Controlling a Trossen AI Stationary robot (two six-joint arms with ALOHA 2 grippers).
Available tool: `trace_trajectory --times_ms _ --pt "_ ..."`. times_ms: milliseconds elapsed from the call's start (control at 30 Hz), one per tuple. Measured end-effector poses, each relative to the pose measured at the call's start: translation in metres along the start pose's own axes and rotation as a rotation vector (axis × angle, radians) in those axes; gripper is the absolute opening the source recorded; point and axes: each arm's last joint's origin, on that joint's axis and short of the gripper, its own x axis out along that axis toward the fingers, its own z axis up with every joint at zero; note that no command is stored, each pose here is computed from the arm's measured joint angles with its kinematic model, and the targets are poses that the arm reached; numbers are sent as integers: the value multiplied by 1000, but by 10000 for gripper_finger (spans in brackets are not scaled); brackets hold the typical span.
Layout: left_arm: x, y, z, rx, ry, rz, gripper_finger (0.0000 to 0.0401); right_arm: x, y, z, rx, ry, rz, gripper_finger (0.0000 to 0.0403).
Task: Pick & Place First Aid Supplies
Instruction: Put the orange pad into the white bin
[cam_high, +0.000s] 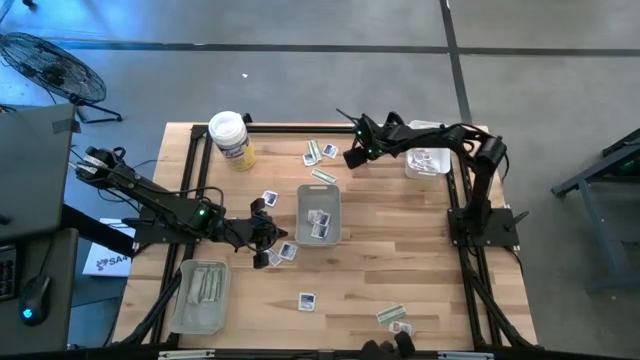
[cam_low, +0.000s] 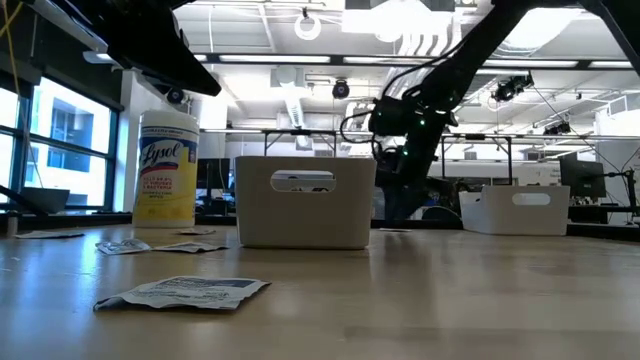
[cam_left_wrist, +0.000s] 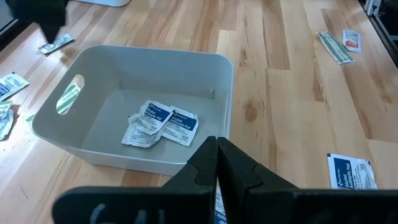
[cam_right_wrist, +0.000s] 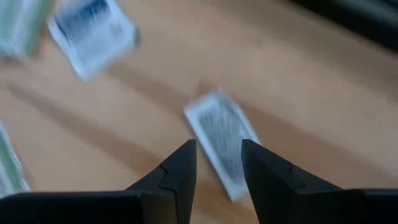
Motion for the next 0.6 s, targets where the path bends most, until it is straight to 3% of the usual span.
trace_trajectory --times_ms 367,500,600 --pt "0 0 0 0 0 0 2 -3 -1 -23 -210 215 -31 121" --pt "0 0 0 0 0 0 2 -5 2 -27 -316 240 -46 121" --pt "0 0 0 0 0 0 2 -9 5 -26 -305 213 -62 121"
